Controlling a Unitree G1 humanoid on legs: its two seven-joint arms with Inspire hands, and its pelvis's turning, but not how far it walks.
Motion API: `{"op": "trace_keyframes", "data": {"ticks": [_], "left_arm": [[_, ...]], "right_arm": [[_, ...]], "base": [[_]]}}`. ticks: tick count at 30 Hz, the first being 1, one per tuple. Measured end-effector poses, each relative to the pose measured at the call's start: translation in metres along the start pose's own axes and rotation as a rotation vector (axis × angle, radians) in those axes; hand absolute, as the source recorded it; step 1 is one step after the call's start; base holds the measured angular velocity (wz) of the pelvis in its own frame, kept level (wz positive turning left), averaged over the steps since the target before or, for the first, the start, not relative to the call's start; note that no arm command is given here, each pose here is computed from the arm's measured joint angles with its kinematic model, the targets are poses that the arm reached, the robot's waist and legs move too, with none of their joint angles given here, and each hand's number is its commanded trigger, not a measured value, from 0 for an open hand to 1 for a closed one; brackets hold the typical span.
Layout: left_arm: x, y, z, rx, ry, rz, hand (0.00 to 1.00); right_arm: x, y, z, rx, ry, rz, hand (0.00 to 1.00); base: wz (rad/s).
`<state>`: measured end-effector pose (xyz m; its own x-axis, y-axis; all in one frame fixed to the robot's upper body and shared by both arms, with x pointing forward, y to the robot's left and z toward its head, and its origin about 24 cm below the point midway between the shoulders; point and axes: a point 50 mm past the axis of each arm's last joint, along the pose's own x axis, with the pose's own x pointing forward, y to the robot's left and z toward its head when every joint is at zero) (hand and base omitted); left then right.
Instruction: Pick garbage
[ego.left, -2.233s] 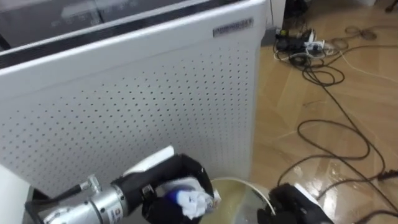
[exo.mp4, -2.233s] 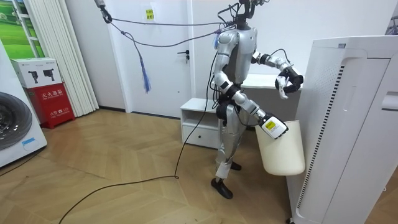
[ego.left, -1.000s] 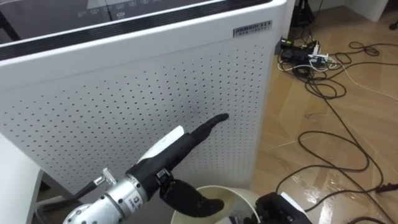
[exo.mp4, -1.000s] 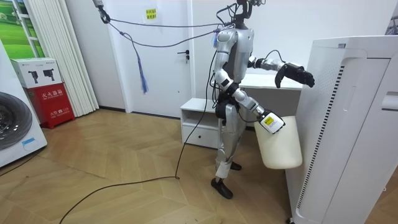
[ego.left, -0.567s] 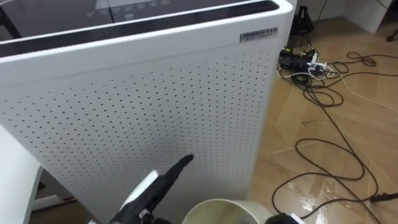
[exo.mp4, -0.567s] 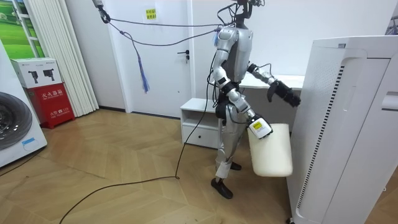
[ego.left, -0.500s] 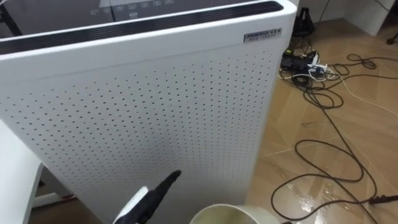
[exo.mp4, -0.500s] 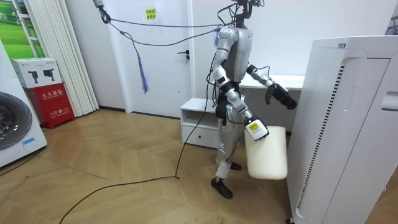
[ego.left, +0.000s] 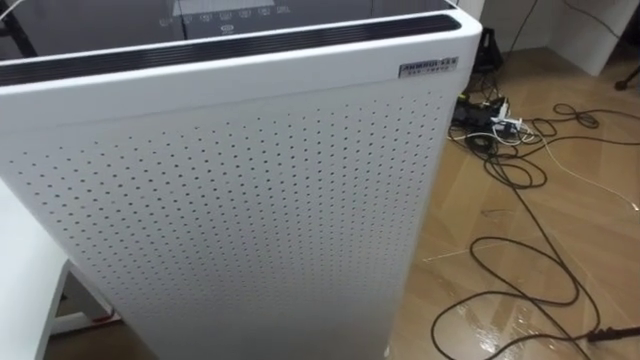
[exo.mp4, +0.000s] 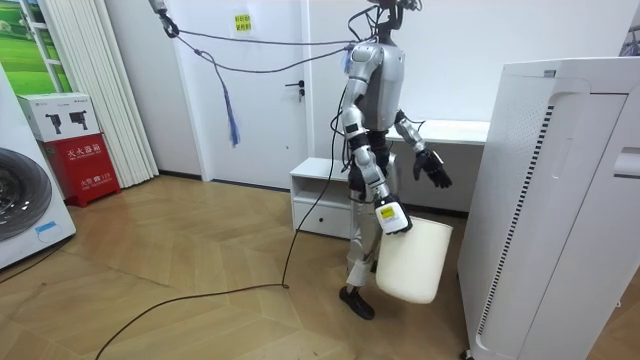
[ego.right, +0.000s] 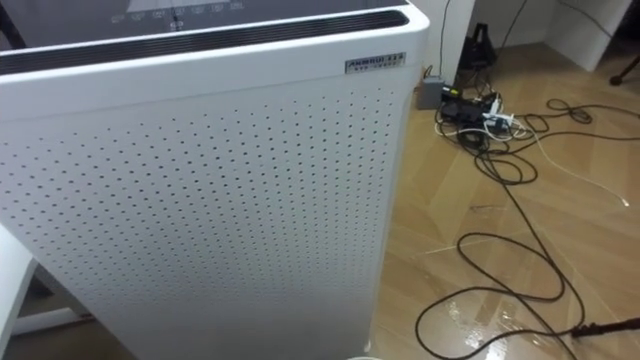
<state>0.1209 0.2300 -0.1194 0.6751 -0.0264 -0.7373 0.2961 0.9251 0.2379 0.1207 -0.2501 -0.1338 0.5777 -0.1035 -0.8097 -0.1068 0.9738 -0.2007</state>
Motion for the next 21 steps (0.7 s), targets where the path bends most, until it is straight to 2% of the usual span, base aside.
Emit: {"op": "trace_keyframes", "data": {"ticks": [4,9,14,21], "left_arm": [[-0.008,-0.002,-0.031,-0.093,0.123,0.011,0.0],[-0.019,-0.012,-0.067,-0.295,0.272,0.064,0.0],[-0.028,-0.019,-0.086,-0.414,0.359,0.114,0.0],[-0.04,-0.022,-0.105,-0.593,0.448,0.187,0.0]], "right_arm": [[-0.001,0.002,-0.012,0.055,0.043,-0.014,1.0],[-0.006,0.003,-0.036,0.202,0.13,-0.049,1.0],[-0.014,0.004,-0.06,0.378,0.209,-0.1,1.0],[-0.022,0.006,-0.076,0.471,0.25,-0.131,1.0]], "base": [[0.04],[0.02],[0.09],[0.0]]}}
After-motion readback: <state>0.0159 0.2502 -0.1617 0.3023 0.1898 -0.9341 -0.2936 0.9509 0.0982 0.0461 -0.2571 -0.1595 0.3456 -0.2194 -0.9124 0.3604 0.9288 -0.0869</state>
